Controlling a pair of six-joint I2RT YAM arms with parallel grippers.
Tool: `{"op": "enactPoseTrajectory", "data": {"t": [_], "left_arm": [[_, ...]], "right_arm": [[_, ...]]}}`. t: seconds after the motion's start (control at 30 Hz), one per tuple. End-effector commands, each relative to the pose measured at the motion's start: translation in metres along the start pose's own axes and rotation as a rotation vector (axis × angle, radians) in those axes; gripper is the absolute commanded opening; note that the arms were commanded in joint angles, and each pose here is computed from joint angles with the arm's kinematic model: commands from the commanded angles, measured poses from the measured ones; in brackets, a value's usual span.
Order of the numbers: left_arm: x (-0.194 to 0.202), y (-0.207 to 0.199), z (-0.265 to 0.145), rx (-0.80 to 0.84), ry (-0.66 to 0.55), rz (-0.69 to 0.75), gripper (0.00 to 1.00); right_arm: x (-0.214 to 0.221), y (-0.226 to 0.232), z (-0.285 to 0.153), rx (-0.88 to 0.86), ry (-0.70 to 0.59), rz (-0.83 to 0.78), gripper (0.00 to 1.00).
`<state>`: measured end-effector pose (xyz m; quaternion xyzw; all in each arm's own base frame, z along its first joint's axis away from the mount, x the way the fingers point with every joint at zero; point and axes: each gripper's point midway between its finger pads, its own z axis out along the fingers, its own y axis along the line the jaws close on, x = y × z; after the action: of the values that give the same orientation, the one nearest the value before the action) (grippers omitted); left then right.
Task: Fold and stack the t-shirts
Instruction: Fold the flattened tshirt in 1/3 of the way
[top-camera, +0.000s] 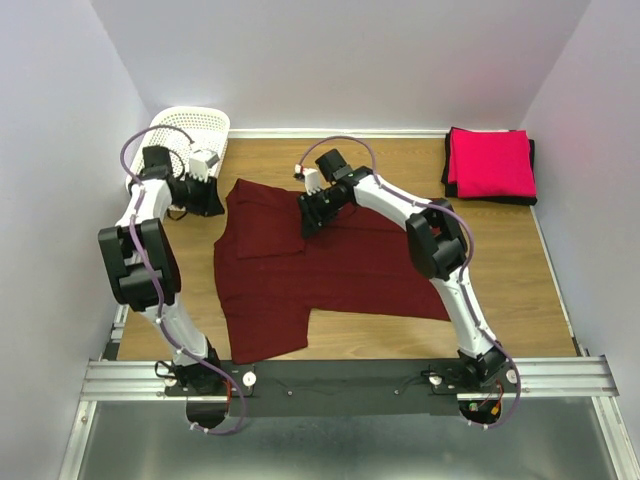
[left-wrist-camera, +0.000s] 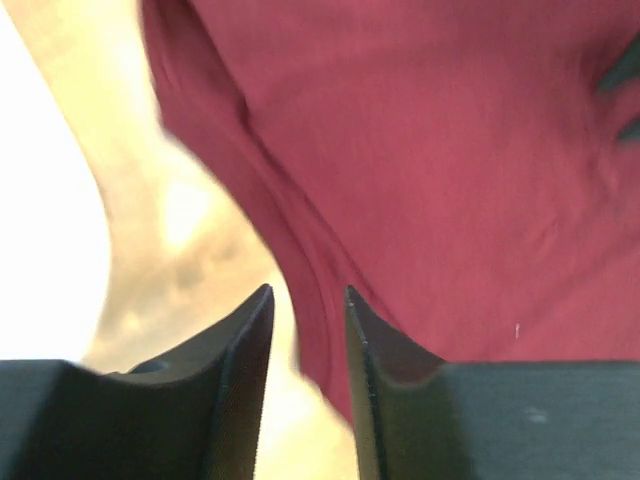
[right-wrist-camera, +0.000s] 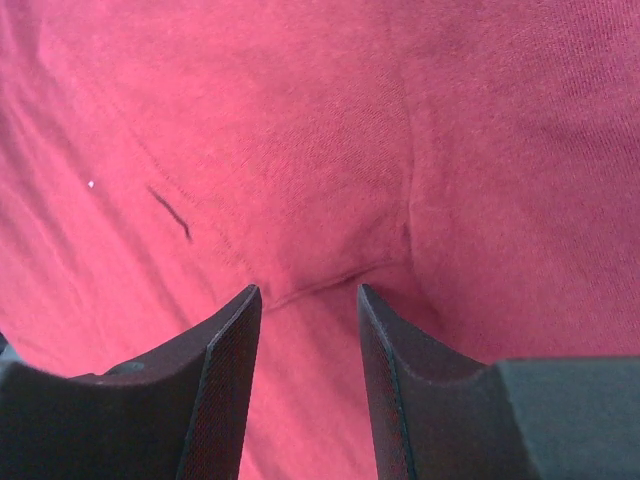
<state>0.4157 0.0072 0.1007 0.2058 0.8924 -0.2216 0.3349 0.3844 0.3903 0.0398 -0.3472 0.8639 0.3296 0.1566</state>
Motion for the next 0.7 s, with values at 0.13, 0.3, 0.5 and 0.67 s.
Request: {"op": "enactPoseTrajectory", "data": {"t": [0.13, 0.3, 0.5, 0.67], "left_arm": [[-0.068, 0.014, 0.038, -0.056, -0.108, -0.017, 0.52], [-0.047, -0.005, 0.043, -0.013, -0.05, 0.004, 0.32], [0.027, -0.05, 0.011, 0.032, 0.088, 0.054, 0.38], [0.076, -0.073, -0.003, 0.029, 0.174, 0.03, 0.4]], "right_arm": [[0.006, 0.007, 0.021, -0.026, 0.018, 0.021, 0.52], [0.005, 0.021, 0.004, -0.023, 0.009, 0.02, 0.53], [0.013, 0.037, -0.009, -0.028, 0.019, 0.078, 0.57], [0.025, 0.038, 0.006, -0.014, 0.052, 0.116, 0.58]]}}
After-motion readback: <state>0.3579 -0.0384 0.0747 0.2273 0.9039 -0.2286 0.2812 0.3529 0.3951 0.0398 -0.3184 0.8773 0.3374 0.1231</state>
